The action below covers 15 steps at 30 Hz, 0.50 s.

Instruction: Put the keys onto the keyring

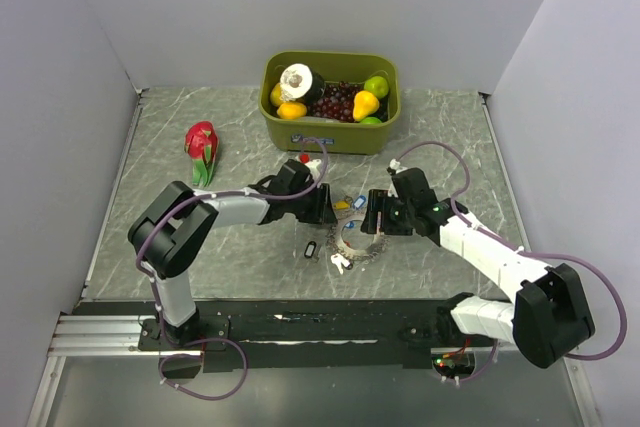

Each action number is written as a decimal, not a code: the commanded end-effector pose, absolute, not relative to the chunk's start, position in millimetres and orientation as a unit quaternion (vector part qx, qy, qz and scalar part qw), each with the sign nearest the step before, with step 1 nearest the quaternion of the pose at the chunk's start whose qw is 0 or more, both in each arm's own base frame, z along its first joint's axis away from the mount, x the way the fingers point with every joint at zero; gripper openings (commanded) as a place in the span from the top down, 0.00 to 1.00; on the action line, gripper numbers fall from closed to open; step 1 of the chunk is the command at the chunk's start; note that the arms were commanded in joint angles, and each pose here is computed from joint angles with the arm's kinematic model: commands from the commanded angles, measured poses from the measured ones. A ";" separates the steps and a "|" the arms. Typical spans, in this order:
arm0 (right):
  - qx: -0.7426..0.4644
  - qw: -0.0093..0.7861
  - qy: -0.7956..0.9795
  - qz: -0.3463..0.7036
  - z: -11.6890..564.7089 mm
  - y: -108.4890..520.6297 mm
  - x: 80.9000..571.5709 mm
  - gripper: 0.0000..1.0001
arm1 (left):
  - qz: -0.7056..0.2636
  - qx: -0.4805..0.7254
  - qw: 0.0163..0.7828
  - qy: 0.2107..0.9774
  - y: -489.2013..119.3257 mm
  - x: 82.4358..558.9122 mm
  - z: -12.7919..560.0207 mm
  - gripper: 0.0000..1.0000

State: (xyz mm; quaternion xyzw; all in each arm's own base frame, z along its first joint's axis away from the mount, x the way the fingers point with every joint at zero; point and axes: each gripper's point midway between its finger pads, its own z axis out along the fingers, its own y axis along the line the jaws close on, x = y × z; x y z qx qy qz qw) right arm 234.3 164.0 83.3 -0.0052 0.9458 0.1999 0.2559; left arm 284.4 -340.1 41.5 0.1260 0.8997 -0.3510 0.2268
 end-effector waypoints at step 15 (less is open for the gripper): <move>-0.026 0.266 0.939 0.216 89.1 176.5 245.5 0.25 | -0.401 0.169 0.249 0.865 -355.2 271.9 63.6 0.57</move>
